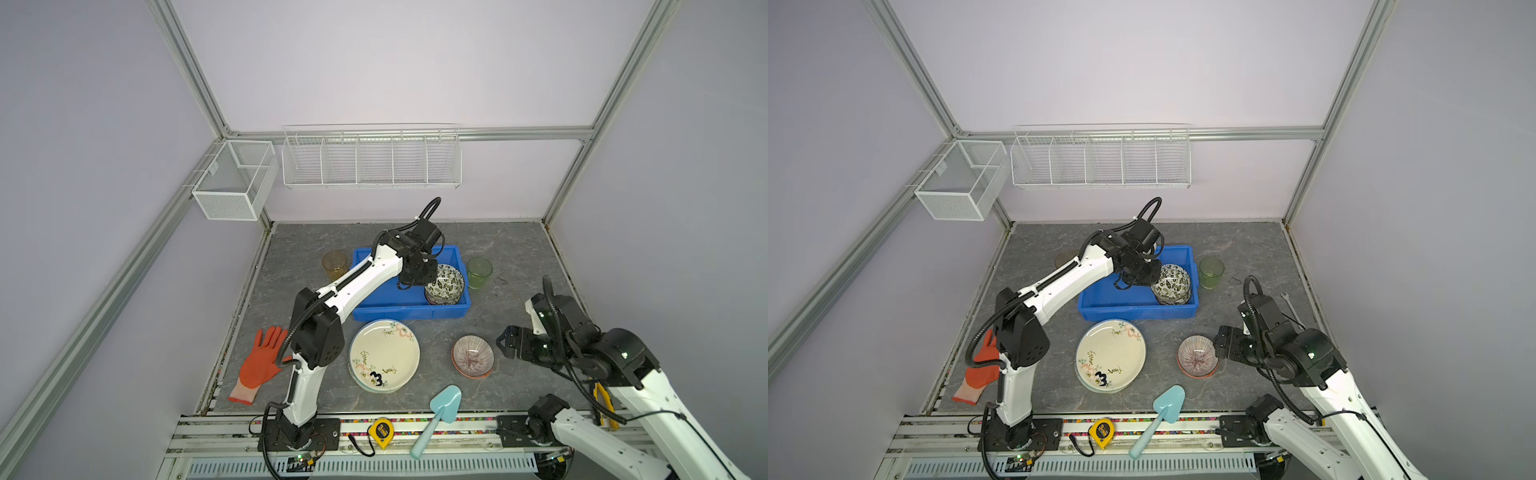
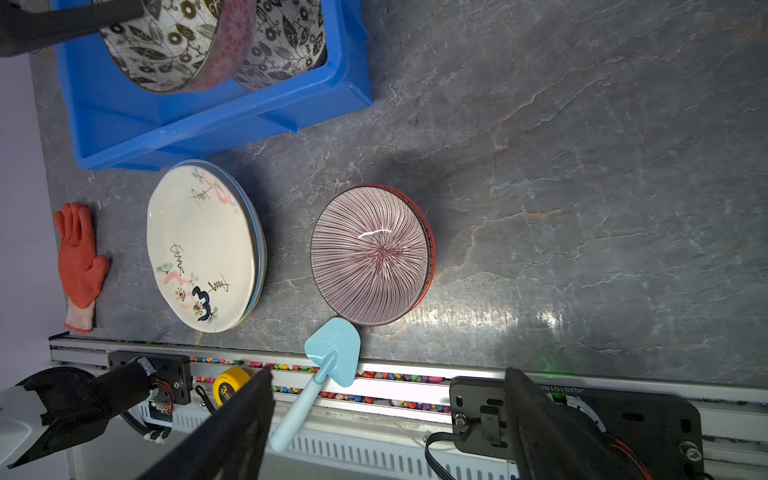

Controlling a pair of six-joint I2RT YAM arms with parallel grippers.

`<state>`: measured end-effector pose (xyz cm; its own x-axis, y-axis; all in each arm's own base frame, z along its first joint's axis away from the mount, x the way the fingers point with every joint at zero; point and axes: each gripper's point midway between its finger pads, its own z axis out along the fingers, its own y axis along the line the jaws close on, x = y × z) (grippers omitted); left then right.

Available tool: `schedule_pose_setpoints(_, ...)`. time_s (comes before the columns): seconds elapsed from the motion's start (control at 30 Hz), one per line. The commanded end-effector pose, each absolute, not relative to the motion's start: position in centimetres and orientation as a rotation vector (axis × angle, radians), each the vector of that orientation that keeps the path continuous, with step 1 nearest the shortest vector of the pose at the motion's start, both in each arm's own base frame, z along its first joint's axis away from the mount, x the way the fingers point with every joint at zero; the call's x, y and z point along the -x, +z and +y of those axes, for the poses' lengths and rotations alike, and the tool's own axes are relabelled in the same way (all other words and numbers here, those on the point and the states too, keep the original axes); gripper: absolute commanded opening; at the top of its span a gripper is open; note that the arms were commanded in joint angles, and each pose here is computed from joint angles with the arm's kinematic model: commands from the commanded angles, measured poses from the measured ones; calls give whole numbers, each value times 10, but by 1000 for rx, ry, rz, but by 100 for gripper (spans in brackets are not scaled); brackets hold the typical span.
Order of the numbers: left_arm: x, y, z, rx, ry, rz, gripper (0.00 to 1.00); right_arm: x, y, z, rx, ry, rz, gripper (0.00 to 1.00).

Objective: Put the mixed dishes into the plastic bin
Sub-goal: 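Carry the second bowl into the bin with the left gripper while the right gripper withdraws, then release the bowl in the bin while the right gripper lowers onto the pink-striped bowl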

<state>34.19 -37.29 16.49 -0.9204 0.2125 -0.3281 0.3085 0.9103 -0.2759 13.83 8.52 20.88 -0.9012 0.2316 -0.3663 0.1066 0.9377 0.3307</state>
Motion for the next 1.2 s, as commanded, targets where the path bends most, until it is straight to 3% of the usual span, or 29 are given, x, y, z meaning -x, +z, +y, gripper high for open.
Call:
schedule_pose_setpoints(0.0,-349,164,-378,-446,-437,2776,0,-124,199,72,-318,383,2713,88)
schedule_pose_setpoints(0.7,-373,120,-387,-474,-356,2813,1,-109,181,62,-403,371,2731,88)
schedule_pose_setpoints(1.17,-365,118,-392,-486,-426,2829,34,-123,170,77,-364,382,2769,88)
